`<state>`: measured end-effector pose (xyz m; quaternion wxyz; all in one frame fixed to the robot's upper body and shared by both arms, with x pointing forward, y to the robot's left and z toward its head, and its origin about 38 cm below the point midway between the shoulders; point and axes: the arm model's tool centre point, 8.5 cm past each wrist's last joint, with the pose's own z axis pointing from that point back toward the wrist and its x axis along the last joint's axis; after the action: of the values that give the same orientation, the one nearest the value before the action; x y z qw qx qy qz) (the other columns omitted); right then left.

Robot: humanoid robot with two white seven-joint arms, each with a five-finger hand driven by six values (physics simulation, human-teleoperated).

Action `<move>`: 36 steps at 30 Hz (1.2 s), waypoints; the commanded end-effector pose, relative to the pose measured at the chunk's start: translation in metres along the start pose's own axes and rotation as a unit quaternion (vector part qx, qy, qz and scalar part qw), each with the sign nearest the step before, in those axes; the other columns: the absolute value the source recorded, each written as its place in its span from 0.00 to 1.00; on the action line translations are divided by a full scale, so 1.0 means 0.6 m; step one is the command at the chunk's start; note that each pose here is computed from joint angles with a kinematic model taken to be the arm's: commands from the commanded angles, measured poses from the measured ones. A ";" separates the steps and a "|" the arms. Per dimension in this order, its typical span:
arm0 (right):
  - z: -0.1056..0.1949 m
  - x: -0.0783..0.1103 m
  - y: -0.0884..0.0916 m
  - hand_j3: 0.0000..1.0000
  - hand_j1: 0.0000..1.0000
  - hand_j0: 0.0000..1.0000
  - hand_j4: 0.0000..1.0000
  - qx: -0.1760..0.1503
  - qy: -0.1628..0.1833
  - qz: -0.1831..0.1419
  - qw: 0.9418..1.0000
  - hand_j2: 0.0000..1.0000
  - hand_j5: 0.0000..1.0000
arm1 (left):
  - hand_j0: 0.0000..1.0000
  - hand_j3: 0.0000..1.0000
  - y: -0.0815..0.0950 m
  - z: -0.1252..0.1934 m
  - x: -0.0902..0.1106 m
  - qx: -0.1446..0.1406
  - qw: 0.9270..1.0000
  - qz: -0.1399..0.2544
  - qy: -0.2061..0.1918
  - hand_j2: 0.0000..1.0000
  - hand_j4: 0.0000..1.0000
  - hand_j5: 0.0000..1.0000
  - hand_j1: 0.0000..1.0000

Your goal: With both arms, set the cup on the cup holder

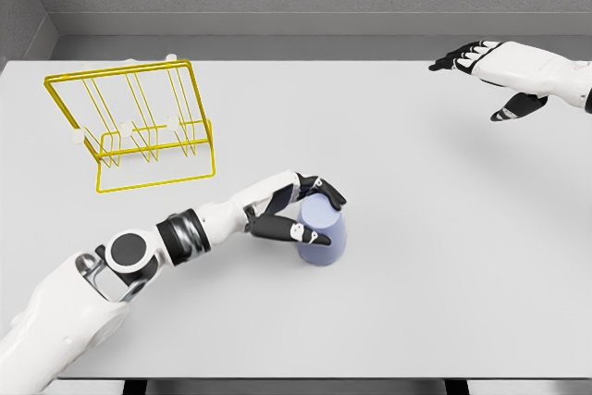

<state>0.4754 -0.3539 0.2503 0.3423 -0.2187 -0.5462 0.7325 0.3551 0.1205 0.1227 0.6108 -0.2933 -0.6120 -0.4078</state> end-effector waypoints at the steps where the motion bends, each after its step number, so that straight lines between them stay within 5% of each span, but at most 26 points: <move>1: 0.001 -0.001 -0.001 1.00 1.00 1.00 1.00 -0.002 0.001 -0.002 1.000 1.00 1.00 | 0.30 0.30 -0.001 0.000 0.005 -0.001 1.000 0.002 -0.005 0.30 0.30 0.30 0.30; 18: 0.002 0.000 -0.003 1.00 1.00 1.00 1.00 -0.003 0.000 -0.001 1.000 1.00 1.00 | 0.25 0.25 0.082 0.030 0.089 0.044 0.997 -0.044 -0.047 0.25 0.25 0.25 0.25; 36: 0.003 -0.002 -0.004 1.00 1.00 1.00 1.00 -0.003 0.001 0.000 1.000 1.00 1.00 | 0.24 0.24 0.168 0.056 0.192 0.056 0.993 -0.071 -0.070 0.24 0.24 0.24 0.24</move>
<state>0.4751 -0.3550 0.2525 0.3409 -0.2205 -0.5461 0.7328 0.4152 0.1797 0.2573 0.5438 -0.2423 -0.6990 -0.3963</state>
